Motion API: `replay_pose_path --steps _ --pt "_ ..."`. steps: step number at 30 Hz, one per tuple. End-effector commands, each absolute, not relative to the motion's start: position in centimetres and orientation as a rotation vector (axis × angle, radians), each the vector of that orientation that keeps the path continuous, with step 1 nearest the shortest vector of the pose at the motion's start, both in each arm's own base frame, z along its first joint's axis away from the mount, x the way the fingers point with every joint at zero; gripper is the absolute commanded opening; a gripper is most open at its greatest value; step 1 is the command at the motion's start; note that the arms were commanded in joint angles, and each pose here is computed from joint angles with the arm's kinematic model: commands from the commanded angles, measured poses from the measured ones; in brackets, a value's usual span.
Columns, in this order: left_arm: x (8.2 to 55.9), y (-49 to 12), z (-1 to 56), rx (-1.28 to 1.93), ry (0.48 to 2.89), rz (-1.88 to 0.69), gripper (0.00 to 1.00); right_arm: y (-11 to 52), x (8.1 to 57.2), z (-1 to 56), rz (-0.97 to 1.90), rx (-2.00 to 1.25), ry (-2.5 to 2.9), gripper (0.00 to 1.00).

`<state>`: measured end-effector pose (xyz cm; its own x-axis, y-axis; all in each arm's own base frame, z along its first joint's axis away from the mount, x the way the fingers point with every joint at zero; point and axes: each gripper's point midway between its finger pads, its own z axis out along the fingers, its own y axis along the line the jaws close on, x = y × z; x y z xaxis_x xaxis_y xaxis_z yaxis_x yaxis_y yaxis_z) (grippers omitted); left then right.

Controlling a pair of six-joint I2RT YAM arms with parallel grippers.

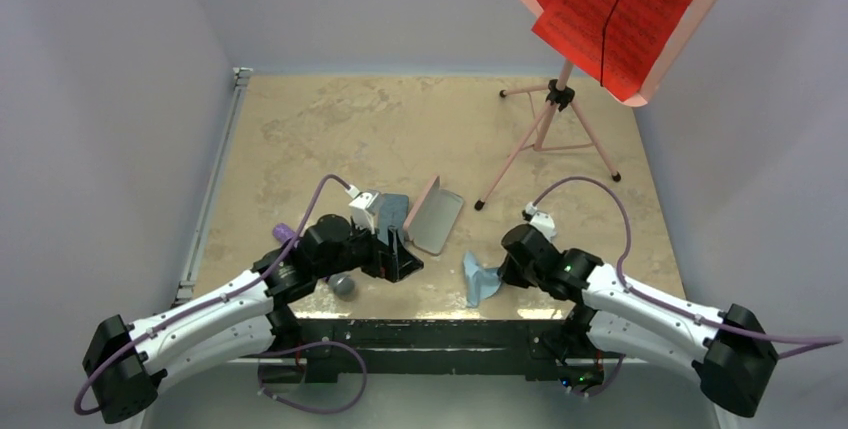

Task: Organize the sunglasses
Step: Pick up the glasses cleaning cloth from the corner of the board, then adjust the glasses cleaning cloth at the center of the board.

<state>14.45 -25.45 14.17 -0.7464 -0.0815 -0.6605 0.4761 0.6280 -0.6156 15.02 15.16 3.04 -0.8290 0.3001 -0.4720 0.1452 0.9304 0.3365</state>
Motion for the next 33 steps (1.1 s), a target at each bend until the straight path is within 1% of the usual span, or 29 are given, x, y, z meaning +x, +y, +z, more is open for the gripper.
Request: replay_pose_path --steps 1,3,4,7,11,17,19,23,25,28,30,31,33 --pt "14.0 -27.0 16.4 0.293 2.108 -1.225 0.99 15.8 15.3 6.9 0.460 0.326 2.518 0.00" --pt "13.6 -27.0 15.8 0.285 2.129 -1.234 0.99 16.6 14.7 8.1 0.541 0.335 2.531 0.00" --pt "13.7 -27.2 16.4 0.279 2.098 -1.259 0.99 17.1 14.5 8.8 0.589 0.331 2.529 0.00" --pt "13.4 -26.9 16.2 0.249 2.099 -1.274 0.99 19.6 13.7 11.2 0.795 0.297 2.531 0.00" --pt "13.3 -24.9 15.0 0.176 2.168 -1.180 0.99 22.9 13.8 15.8 1.025 0.241 2.476 0.00" --pt "12.7 -20.5 14.3 0.026 2.237 -1.016 1.00 26.4 16.5 23.8 1.146 0.167 2.331 0.00" --pt "12.6 -19.1 15.0 -0.022 2.235 -0.981 1.00 27.6 17.3 26.8 1.201 0.155 2.282 0.00" --pt "11.9 -17.6 16.7 -0.062 2.228 -0.964 1.00 28.8 17.7 29.2 1.308 0.222 2.226 0.00" --pt "11.6 -17.5 17.2 -0.057 2.224 -0.981 1.00 28.2 17.7 28.4 1.308 0.293 2.223 0.00" --pt "11.2 -18.6 17.6 -0.009 2.219 -1.048 1.00 26.3 17.1 24.9 1.277 0.445 2.246 0.00" --pt "11.1 -19.9 17.8 0.033 2.225 -1.099 1.00 24.5 16.4 21.0 1.227 0.571 2.283 0.00" --pt "10.8 -20.6 17.7 0.066 2.238 -1.125 1.00 23.3 15.7 17.5 1.164 0.656 2.333 0.00" --pt "10.8 -22.0 17.5 0.119 2.258 -1.164 1.00 21.0 14.9 13.1 1.082 0.814 2.351 0.00"
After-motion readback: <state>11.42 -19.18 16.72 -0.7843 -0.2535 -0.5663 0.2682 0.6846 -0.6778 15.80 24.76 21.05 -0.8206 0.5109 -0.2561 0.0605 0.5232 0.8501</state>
